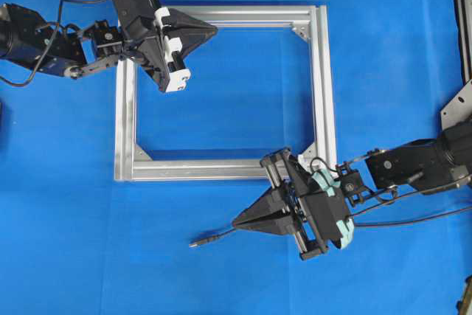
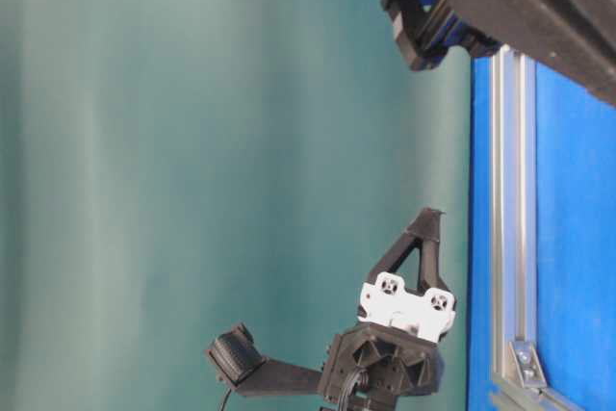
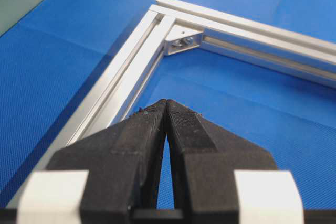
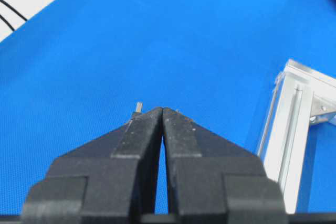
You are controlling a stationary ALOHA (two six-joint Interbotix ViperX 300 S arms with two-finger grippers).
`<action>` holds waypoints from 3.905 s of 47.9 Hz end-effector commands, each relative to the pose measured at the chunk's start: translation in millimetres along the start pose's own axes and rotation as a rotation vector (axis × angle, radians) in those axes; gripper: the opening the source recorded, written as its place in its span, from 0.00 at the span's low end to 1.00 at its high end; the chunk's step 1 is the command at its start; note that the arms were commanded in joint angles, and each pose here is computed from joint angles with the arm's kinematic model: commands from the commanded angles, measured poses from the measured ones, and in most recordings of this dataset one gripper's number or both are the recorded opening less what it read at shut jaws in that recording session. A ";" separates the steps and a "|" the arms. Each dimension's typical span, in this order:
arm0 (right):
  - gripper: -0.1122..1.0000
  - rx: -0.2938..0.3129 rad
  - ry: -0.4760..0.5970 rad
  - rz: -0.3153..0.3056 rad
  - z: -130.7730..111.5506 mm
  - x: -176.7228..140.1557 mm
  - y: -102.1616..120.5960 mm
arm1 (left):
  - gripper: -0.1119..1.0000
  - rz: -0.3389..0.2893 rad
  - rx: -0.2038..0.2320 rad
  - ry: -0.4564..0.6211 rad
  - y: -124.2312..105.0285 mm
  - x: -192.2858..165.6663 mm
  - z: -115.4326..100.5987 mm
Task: Insert the wire through the string loop located on the right side.
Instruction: 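Lower the open right gripper onto the black USB cable near its plug, then close the right gripper on the cable just behind the USB plug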
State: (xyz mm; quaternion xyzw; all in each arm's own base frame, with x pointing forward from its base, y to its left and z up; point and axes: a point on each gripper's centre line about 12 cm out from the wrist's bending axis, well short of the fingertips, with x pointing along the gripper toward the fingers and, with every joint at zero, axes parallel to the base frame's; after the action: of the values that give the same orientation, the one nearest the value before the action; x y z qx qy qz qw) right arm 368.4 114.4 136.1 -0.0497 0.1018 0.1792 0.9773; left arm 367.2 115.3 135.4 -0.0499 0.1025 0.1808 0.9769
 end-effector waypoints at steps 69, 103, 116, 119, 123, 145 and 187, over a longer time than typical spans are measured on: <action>0.84 0.219 0.082 -0.052 -19.4 26.8 10.4 | 0.10 -0.018 0.021 -0.037 -3.0 -1.5 16.0; 0.79 0.263 0.146 -0.087 -47.1 37.0 14.2 | 0.10 -0.018 0.020 -0.020 -3.0 -1.5 14.0; 0.51 0.265 0.164 -0.090 -48.1 39.3 13.7 | 0.10 -0.018 0.020 -0.020 -3.0 -1.5 14.0; 0.35 0.264 0.175 -0.089 -49.2 39.9 13.8 | 0.10 -0.018 0.020 -0.020 -3.0 -1.5 14.0; 0.18 0.260 0.189 -0.086 -50.5 40.0 14.3 | 0.10 -0.018 0.020 -0.020 -3.0 -1.5 14.0; 0.07 0.259 0.183 -0.085 -46.7 38.6 14.2 | 0.10 -0.018 0.020 -0.020 -3.0 -1.5 14.0; 0.07 0.214 0.151 -0.069 12.1 13.8 10.4 | 0.10 -0.018 0.020 -0.020 -3.0 -1.6 14.4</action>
State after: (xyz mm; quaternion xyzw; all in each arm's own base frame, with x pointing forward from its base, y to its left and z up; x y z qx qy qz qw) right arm 375.7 129.8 127.6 0.0337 0.2148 0.1277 0.9677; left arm 366.9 113.4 134.0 -0.0423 0.1177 0.1725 0.9770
